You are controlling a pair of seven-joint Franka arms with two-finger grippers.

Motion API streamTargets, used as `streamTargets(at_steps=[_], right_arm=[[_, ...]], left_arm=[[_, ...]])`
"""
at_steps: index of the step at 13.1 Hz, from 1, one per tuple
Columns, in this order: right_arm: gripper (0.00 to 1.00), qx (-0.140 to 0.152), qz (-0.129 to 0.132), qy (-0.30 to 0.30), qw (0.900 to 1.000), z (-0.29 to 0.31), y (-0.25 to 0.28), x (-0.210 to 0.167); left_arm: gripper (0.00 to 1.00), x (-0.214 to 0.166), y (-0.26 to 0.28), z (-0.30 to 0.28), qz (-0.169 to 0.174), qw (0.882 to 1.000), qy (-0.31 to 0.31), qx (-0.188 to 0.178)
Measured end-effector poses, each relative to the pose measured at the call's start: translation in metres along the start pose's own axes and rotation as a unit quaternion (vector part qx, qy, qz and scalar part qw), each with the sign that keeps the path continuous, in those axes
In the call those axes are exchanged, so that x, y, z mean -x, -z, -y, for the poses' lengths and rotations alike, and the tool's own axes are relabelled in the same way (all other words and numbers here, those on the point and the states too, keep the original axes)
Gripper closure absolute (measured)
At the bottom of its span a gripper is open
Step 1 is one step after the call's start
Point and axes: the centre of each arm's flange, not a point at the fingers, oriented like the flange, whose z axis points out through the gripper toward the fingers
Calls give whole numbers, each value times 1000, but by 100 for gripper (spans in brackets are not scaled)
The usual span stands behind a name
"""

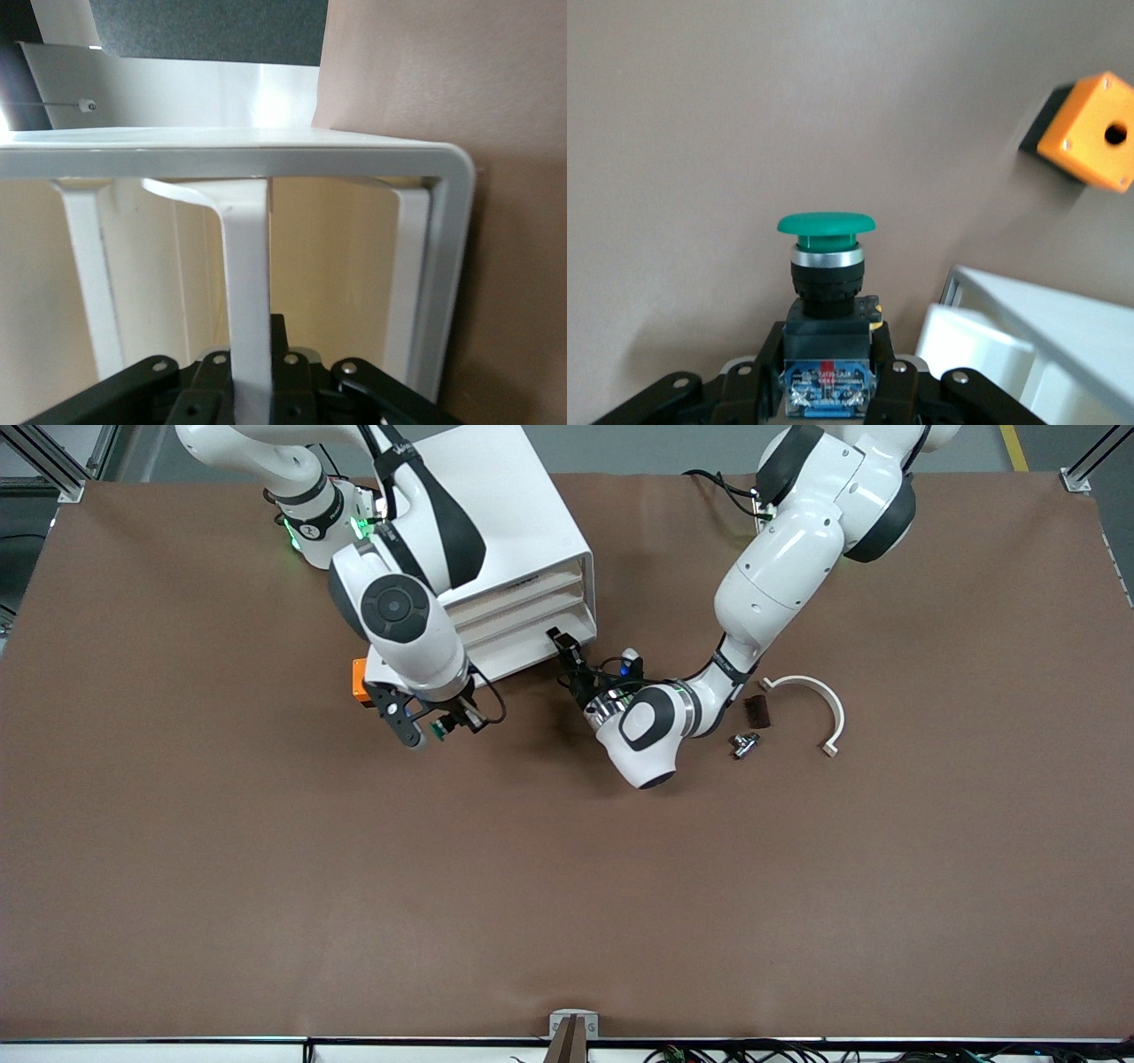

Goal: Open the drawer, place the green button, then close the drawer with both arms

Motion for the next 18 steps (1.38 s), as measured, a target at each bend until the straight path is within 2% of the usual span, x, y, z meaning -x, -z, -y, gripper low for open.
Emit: streamTargets(at_steps=[1,3,9,11,12,18], right_arm=[[59,-8,11,-7,1000,0,-4,11],[59,-21,16,-14,1000,-8,-24,31],[59,-19,13,-25,999,-19,-45,84],[59,-22,13,-24,999,-20,-46,98],[59,-24,13,-24,999,-21,-47,103],[59,-23,9,-35,999,-19,-73,130]], left_arm=[[93,-1,12,0,8,1000,0,3],[93,-3,41,0,24,1000,-3,12],[91,-17,104,-4,80,997,-3,22],[88,-20,112,-5,86,996,-18,24],[83,-21,114,-6,88,995,-43,29],[19,-21,141,-3,104,974,-192,66]])
